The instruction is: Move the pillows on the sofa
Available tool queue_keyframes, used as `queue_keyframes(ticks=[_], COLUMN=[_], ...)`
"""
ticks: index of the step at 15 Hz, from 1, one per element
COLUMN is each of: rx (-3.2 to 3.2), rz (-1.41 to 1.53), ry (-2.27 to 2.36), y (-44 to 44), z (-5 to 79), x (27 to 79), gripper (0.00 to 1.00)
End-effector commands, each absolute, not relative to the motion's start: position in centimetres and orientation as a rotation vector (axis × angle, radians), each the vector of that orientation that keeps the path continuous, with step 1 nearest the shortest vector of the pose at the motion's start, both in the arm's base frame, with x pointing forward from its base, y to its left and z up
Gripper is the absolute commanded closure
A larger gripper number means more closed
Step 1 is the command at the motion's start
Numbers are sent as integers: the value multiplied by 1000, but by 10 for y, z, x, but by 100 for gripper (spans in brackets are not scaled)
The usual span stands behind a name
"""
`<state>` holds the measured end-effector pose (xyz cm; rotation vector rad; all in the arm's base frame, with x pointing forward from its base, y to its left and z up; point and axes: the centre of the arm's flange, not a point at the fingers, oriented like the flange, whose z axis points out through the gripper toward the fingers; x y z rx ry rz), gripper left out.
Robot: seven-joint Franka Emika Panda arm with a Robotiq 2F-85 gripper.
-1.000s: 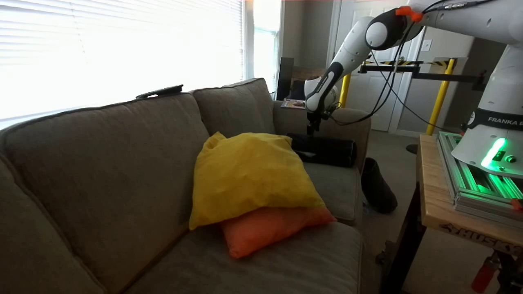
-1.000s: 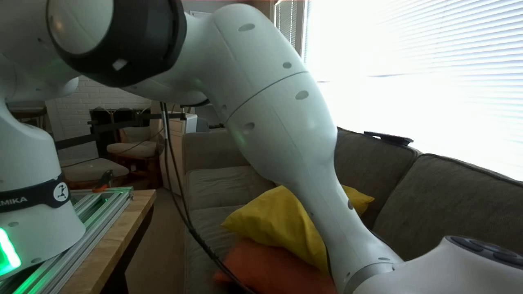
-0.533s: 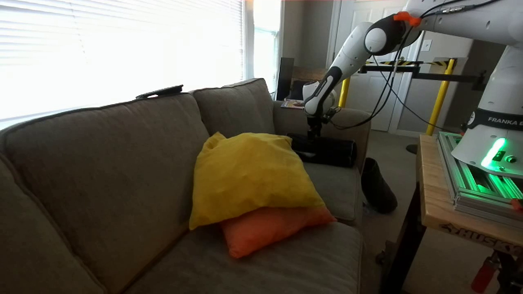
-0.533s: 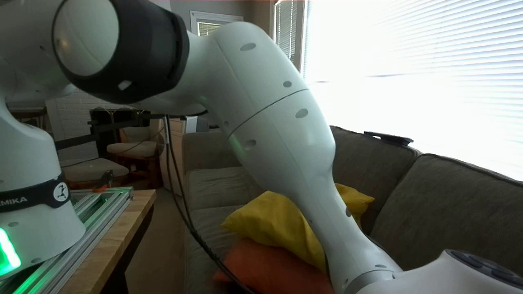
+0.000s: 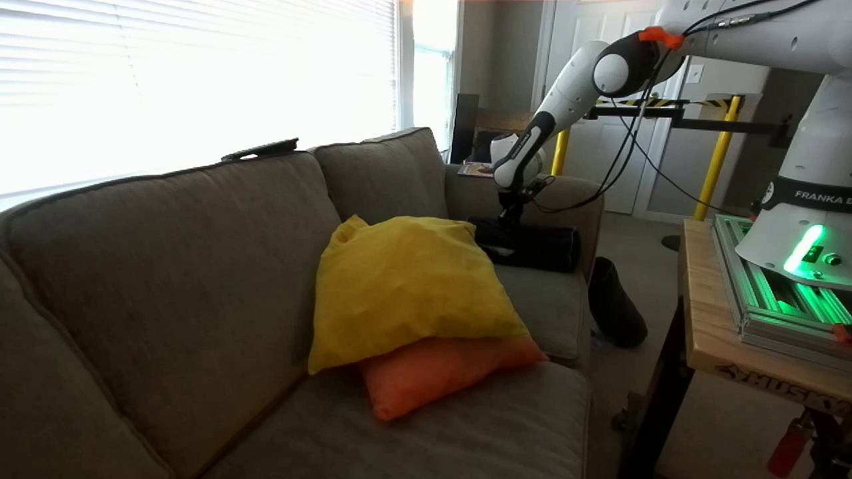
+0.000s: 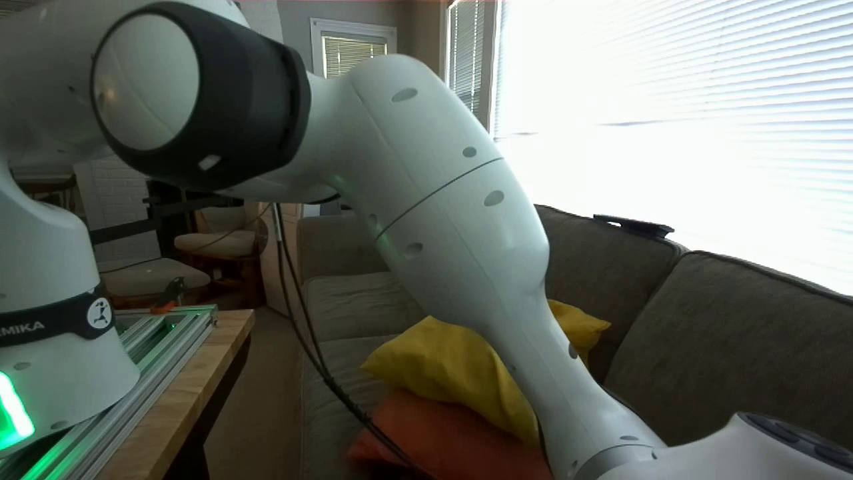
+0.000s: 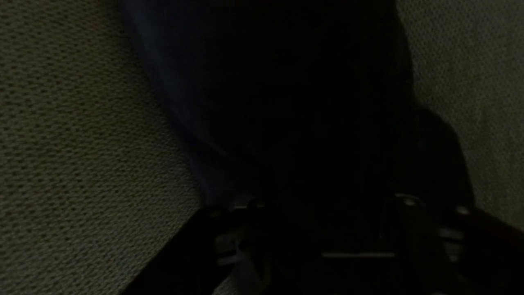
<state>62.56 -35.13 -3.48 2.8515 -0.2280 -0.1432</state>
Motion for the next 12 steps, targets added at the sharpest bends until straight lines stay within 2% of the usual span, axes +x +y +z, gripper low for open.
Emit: queue_keyframes(ticks=[1,4,5,12], rx=[2901,2926,2925,2860], rz=[-188,-227,-233,-289], ry=[-298,-89,0,538], y=[-346,-330,-328,-329], z=[-36,-10,-3,43], x=[634,623,620,595], gripper=[77,95,99,98])
